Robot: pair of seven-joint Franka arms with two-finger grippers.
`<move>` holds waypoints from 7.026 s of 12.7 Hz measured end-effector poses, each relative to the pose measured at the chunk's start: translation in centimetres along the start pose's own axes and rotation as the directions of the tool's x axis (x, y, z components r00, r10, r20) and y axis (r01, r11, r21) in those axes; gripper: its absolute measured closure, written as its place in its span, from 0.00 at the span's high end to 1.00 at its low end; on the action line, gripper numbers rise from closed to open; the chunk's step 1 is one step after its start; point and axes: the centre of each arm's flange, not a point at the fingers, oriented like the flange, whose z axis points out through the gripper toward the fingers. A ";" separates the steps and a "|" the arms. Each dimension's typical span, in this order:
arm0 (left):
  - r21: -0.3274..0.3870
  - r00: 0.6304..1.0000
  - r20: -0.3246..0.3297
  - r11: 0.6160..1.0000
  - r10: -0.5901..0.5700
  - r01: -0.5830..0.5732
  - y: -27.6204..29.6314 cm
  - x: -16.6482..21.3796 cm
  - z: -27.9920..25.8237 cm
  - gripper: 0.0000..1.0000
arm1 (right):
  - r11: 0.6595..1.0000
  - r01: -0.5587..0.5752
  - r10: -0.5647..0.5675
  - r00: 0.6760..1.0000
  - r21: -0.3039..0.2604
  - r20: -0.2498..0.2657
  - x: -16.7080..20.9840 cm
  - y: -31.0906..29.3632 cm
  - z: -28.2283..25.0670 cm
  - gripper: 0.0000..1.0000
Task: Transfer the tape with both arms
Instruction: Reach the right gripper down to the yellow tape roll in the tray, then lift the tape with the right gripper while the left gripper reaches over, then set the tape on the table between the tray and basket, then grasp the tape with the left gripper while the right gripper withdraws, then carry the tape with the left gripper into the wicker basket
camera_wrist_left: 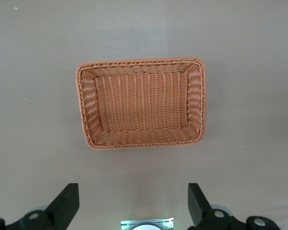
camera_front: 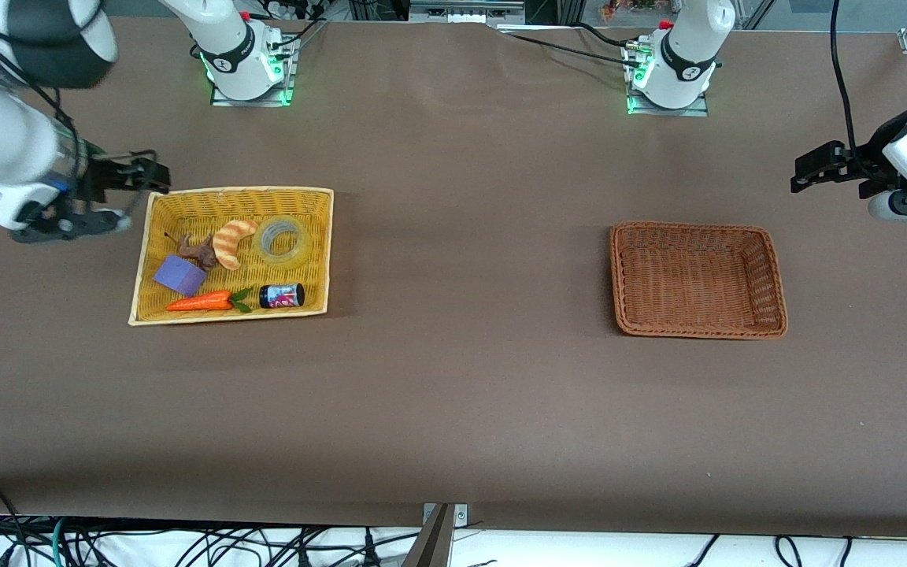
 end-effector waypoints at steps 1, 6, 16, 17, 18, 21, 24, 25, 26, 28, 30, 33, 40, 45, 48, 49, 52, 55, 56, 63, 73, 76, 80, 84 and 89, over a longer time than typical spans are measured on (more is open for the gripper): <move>0.000 1.000 0.000 1.000 0.000 0.000 0.0 0.0 0.0 1.00 | 1.000 0.026 -0.026 1.000 -0.007 0.006 1.3 -1.4 2.1 1.00; 0.000 1.000 0.001 1.000 0.000 0.000 0.0 0.0 0.0 1.00 | 0.981 0.190 -0.192 0.977 -0.026 -0.096 5.3 -4.5 15.2 1.00; -0.002 1.000 0.030 1.000 -0.001 0.001 -0.1 1.0 1.6 1.00 | 0.968 0.248 -0.249 0.958 -0.025 -0.140 6.7 -5.2 28.6 0.59; -0.002 1.000 0.027 1.000 -0.001 0.001 -0.2 1.2 1.7 1.00 | 0.969 0.247 -0.248 0.958 -0.027 -0.146 6.9 -5.2 28.0 0.47; -0.001 1.000 0.015 1.000 -0.002 0.002 -0.2 1.5 1.8 1.00 | 0.969 0.245 -0.247 0.958 -0.028 -0.144 7.1 -5.1 27.2 0.34; -0.001 1.000 0.006 1.000 -0.003 0.003 -0.3 2.1 2.1 1.00 | 0.970 0.242 -0.243 0.964 -0.024 -0.108 7.5 -4.8 23.8 0.21; -0.003 0.999 0.035 1.000 -0.006 0.006 -0.5 3.0 3.7 1.00 | 0.971 0.238 -0.238 0.970 0.001 -0.039 8.0 -5.0 16.8 0.21; -0.005 0.998 0.058 1.000 -0.010 0.010 -0.8 3.7 5.0 1.00 | 0.972 0.231 -0.229 0.973 0.049 -0.040 8.1 -5.8 14.5 0.21; -0.006 0.997 0.079 1.000 -0.013 0.013 -1.0 4.4 6.3 1.00 | 0.969 0.218 -0.213 0.976 0.114 -0.049 8.1 -7.0 12.8 0.21; -0.007 0.994 0.108 1.000 -0.016 0.017 -1.2 5.5 8.2 1.00 | 0.970 0.150 -0.142 0.988 0.190 -0.053 8.2 -10.6 11.6 0.21; -0.008 0.993 0.120 1.000 -0.017 0.018 -1.4 6.0 9.1 1.00 | 0.979 0.040 -0.032 0.999 0.200 -0.043 8.9 -17.3 11.9 0.21; -0.007 0.994 0.103 1.000 -0.018 0.018 -1.5 8.0 11.6 1.00 | 0.967 -0.122 0.146 0.985 0.225 -0.092 9.8 -30.8 14.3 0.21; -0.009 0.995 0.103 1.000 -0.002 0.003 2.1 12.5 20.6 1.00 | 0.863 -0.337 0.422 0.891 0.377 -0.170 8.6 -48.8 25.4 0.27; -0.023 0.997 0.076 0.999 -0.030 0.031 7.0 12.5 24.6 1.00 | 0.850 -0.355 0.457 0.865 0.390 -0.209 10.3 -46.6 20.5 0.79; -0.074 0.995 0.054 0.994 -0.080 0.084 12.0 11.7 26.6 1.00 | 0.941 -0.249 0.303 0.920 0.229 -0.247 11.5 -38.0 12.9 0.99; -0.096 0.992 0.047 0.988 -0.114 0.118 14.2 11.2 27.2 1.00 | 0.965 -0.191 0.232 0.941 0.178 -0.246 11.5 -34.7 10.8 1.00; -0.099 0.985 0.038 0.980 -0.171 0.174 21.4 8.9 29.3 1.00 | 0.984 -0.151 0.169 0.962 0.098 -0.214 11.2 -25.0 5.6 1.00; -0.013 0.978 -0.003 0.978 -0.207 0.207 28.4 6.3 31.9 1.00 | 0.980 -0.181 0.192 0.967 0.079 -0.170 10.1 -18.0 2.6 1.00; -0.009 0.975 -0.011 0.975 -0.223 0.223 30.1 5.7 33.0 1.00 | 0.977 -0.191 0.206 0.961 0.094 -0.183 10.0 -15.7 1.5 1.00; 0.002 0.977 -0.031 0.978 -0.211 0.211 33.3 1.9 40.1 1.00 | 0.997 -0.008 0.030 0.963 0.081 -0.269 3.6 3.6 -7.3 1.00; 0.032 0.972 -0.088 0.974 -0.219 0.223 34.9 -1.4 43.7 0.59 | 0.982 -0.162 0.181 0.947 0.093 -0.267 -6.4 7.4 -9.1 1.00; 0.025 0.971 -0.094 0.974 -0.222 0.225 34.8 -1.1 43.6 0.25 | 0.982 -0.167 0.186 0.939 0.090 -0.289 -6.2 7.8 -9.8 1.00; 0.069 0.980 -0.070 0.979 -0.189 0.193 34.2 0.1 41.9 0.22 | 0.982 -0.167 0.186 0.943 0.091 -0.276 -5.5 7.9 -9.2 1.00; 0.148 0.999 0.046 0.989 -0.030 0.023 28.9 3.7 34.7 0.22 | 0.979 -0.180 0.200 0.946 0.097 -0.256 -5.8 8.6 -9.1 1.00; 0.090 0.993 0.070 0.991 0.097 -0.103 10.4 8.5 27.9 0.22 | 0.973 -0.203 0.223 0.948 0.105 -0.227 -6.4 9.9 -8.7 1.00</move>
